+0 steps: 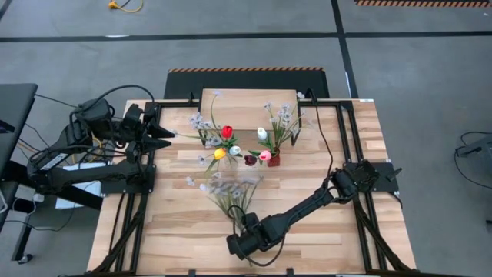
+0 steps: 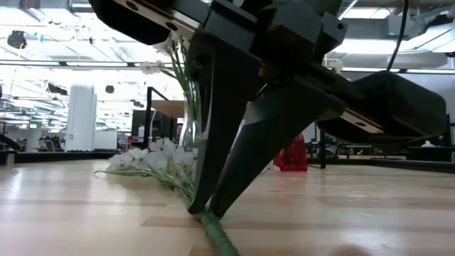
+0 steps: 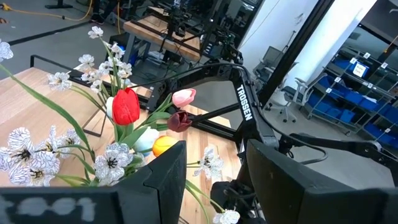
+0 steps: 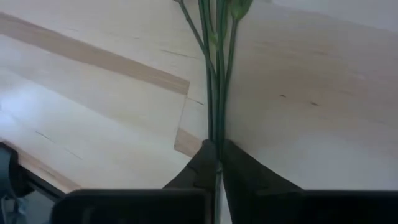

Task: Pick and place flowers into a vace then onto a shelf
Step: Put the white flower into the red vase

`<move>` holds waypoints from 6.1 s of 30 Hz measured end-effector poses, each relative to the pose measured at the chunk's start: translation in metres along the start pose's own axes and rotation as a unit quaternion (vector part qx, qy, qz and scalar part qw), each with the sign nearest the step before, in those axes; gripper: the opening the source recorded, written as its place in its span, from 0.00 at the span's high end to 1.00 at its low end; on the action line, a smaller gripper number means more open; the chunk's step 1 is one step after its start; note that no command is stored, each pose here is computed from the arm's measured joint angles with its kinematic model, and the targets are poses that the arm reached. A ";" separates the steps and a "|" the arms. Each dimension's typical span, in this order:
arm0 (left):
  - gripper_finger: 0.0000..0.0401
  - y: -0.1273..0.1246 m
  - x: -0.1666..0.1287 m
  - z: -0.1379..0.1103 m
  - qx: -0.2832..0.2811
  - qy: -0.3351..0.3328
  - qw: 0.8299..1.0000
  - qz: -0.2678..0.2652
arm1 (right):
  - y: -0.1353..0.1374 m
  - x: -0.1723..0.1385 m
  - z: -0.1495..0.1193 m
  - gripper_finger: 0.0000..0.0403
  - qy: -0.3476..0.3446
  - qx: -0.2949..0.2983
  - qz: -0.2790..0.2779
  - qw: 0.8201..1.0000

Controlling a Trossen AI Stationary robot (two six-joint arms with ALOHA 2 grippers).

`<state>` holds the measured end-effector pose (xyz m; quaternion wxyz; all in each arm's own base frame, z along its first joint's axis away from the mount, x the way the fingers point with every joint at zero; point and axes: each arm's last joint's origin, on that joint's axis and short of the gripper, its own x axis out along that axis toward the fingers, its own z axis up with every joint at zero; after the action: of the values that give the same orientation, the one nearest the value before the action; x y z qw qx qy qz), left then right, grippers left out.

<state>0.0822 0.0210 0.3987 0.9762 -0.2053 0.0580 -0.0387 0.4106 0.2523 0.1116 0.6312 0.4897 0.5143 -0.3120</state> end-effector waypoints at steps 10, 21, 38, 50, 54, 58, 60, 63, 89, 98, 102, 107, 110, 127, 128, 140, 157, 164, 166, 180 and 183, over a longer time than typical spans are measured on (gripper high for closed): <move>0.61 0.001 0.000 -0.003 -0.008 0.013 1.000 0.005 | -0.014 -0.025 0.001 1.00 -0.015 -0.034 -0.149 0.988; 0.61 0.002 0.000 -0.004 -0.012 0.020 1.000 0.007 | -0.010 -0.066 -0.003 1.00 0.029 -0.154 -0.229 0.961; 0.61 0.002 0.000 -0.004 -0.012 0.020 1.000 0.008 | 0.000 -0.079 -0.018 0.92 0.049 -0.176 -0.183 0.966; 0.61 0.002 0.000 -0.004 -0.012 0.020 1.000 0.008 | -0.016 -0.053 -0.005 0.47 0.032 -0.166 -0.225 0.960; 0.61 0.002 0.000 -0.004 -0.012 0.020 1.000 0.008 | -0.022 -0.035 -0.002 0.42 0.053 -0.165 -0.207 0.963; 0.61 0.002 0.000 -0.004 -0.012 0.020 1.000 0.008 | -0.032 -0.018 0.001 0.44 0.085 -0.157 -0.198 0.964; 0.61 0.002 0.000 -0.004 -0.012 0.020 1.000 0.008 | -0.036 -0.014 0.002 0.46 0.086 -0.141 -0.195 0.967; 0.61 0.002 0.000 -0.004 -0.012 0.020 1.000 0.008 | -0.038 -0.010 0.002 0.51 0.090 -0.130 -0.195 0.968; 0.61 0.002 0.000 -0.007 -0.031 0.031 0.999 0.012 | -0.032 -0.032 -0.051 0.99 0.004 -0.228 -0.180 0.957; 0.61 0.002 0.000 -0.005 -0.033 0.021 0.999 0.011 | -0.016 -0.076 -0.071 1.00 0.078 -0.406 -0.162 0.896; 0.61 0.002 0.000 -0.005 -0.027 0.021 0.999 0.011 | -0.007 -0.095 -0.072 1.00 0.070 -0.449 -0.141 0.879; 0.61 0.002 0.001 -0.005 -0.026 0.023 0.999 0.012 | 0.003 -0.127 -0.073 1.00 0.070 -0.505 -0.096 0.855; 0.61 0.003 0.001 -0.005 -0.024 0.022 0.999 0.014 | 0.002 -0.150 -0.074 1.00 0.074 -0.521 -0.065 0.848; 0.61 0.002 0.001 0.000 -0.012 0.000 1.000 0.014 | 0.001 -0.299 -0.015 1.00 -0.169 -0.555 0.089 0.810; 0.61 0.001 0.001 0.000 -0.010 -0.004 1.000 0.013 | 0.002 -0.307 -0.010 1.00 -0.195 -0.560 0.102 0.798; 0.61 -0.009 0.001 0.023 0.062 -0.099 0.992 -0.055 | 0.026 -0.384 0.043 1.00 -0.411 -0.634 0.230 0.613; 0.61 -0.008 0.072 0.061 0.095 -0.174 0.943 -0.267 | 0.040 -0.402 0.134 1.00 -0.388 -0.622 0.407 0.546; 0.61 -0.011 0.095 0.078 0.125 -0.180 0.930 -0.295 | 0.038 -0.403 0.150 1.00 -0.375 -0.599 0.419 0.570; 0.61 -0.015 0.101 0.086 0.137 -0.182 0.925 -0.305 | 0.037 -0.403 0.154 1.00 -0.372 -0.590 0.419 0.581; 0.61 -0.037 0.147 0.126 0.167 -0.142 0.899 -0.379 | 0.035 -0.401 0.163 1.00 -0.366 -0.587 0.409 0.594; 0.61 -0.041 0.153 0.131 0.172 -0.135 0.898 -0.382 | 0.035 -0.401 0.163 1.00 -0.366 -0.588 0.410 0.594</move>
<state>0.2487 0.0206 0.5197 0.9051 -0.0442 -0.1650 -0.3895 0.3872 0.0666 0.5032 0.9787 0.0163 0.0575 0.1964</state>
